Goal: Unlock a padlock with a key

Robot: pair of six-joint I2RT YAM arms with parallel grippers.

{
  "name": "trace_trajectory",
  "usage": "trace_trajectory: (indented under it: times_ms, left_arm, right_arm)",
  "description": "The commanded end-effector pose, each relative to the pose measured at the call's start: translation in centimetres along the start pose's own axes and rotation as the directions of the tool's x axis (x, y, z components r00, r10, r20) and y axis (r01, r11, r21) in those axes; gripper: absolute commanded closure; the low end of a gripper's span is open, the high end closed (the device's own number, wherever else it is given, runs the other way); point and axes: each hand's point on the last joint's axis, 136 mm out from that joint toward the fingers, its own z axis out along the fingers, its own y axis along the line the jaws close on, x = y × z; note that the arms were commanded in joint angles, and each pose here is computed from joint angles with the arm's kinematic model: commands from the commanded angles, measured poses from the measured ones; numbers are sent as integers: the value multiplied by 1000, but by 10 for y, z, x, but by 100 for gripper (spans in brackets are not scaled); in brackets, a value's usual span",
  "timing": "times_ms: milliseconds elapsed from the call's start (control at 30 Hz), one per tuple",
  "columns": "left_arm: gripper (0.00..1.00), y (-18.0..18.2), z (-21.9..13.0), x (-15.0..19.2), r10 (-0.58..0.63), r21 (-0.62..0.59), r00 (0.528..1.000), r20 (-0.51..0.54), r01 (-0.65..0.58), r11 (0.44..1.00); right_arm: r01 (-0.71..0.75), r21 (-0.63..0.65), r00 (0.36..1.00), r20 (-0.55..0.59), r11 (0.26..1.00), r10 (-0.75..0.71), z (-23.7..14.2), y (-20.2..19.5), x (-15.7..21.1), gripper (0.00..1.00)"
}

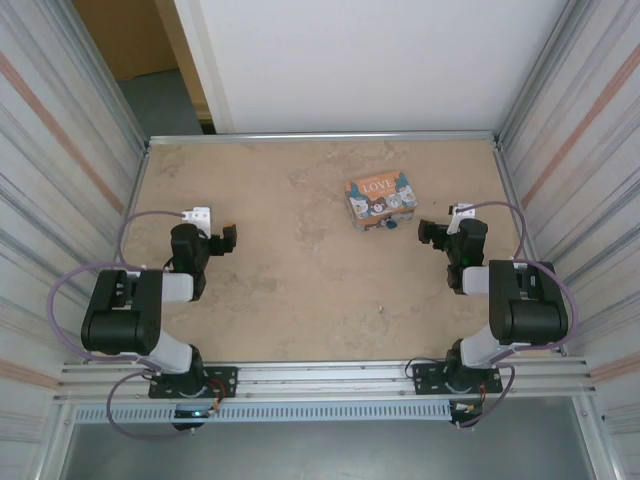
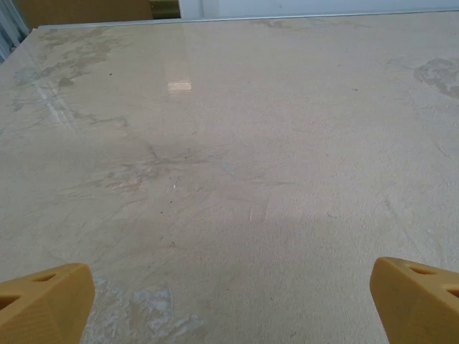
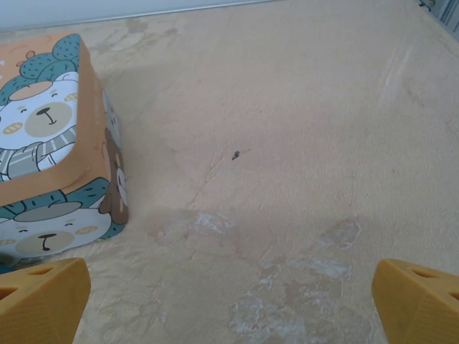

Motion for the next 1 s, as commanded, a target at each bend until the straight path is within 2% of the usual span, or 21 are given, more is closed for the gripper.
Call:
trace_trajectory:
  times_ms: [0, 800, 967]
  left_arm:
    - [1, 2, 2, -9, 23, -17, 1000, 18, -23, 1000]
    - [1, 2, 2, -9, 22, -15, 1000, 17, -22, 1000]
    - [1, -8, 0, -10, 43, 45, 999, 30, -44, 998]
  right_arm:
    - [-10, 16, 1000, 3, 1000, 10, 2, -1, -3, 1]
    - [-13, 15, 1000, 1, 1000, 13, 2, -2, -3, 1]
    - [-17, -7, 1000, 4, 1000, 17, 1, 0, -4, 1]
